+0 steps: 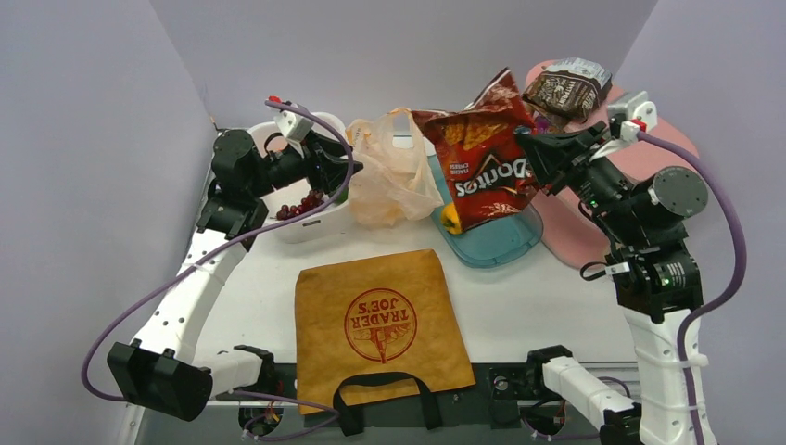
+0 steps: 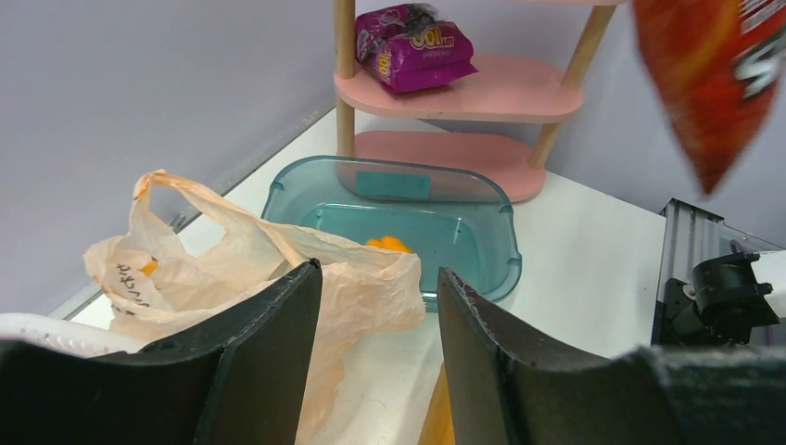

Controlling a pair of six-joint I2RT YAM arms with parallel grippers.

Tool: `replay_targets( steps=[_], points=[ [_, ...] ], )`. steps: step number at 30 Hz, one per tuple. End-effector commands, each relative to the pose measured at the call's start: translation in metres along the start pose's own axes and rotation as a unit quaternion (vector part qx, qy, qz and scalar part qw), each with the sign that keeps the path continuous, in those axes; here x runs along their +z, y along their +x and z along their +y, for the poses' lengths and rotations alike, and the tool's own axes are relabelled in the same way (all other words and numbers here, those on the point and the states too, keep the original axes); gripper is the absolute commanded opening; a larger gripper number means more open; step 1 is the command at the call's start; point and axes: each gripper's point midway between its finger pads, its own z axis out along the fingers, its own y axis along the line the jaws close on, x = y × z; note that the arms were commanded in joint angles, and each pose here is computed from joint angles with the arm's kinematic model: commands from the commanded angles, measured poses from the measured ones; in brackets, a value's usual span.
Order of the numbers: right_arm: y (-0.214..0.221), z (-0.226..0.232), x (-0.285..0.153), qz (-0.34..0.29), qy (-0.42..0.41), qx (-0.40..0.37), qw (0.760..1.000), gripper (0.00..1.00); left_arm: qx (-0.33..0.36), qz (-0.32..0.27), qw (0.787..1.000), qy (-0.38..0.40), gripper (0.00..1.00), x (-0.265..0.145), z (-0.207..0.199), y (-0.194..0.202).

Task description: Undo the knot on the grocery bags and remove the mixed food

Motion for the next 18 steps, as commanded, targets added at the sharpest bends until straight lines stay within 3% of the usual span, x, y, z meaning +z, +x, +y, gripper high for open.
replay_targets(
  steps=[1, 7, 10, 18],
  points=[
    [-0.051, -0.036, -0.023, -0.078, 0.120, -0.055, 0.988, 0.00, 0.028, -0.023, 0.999, 0.017, 0.47, 0.007, -0.012, -0.019],
    [-0.068, -0.083, -0.068, -0.091, 0.285, -0.106, 0.948, 0.00, 0.041, -0.014, 0.999, 0.029, 0.49, 0.012, -0.025, -0.013],
    [-0.070, -0.111, -0.093, -0.088, 0.374, -0.126, 0.915, 0.00, 0.045, -0.015, 0.998, 0.029, 0.49, 0.015, -0.026, -0.012],
    [-0.073, -0.157, -0.111, -0.066, 0.457, -0.144, 0.875, 0.00, 0.050, -0.019, 0.998, 0.034, 0.48, 0.020, -0.027, -0.013]
  ],
)
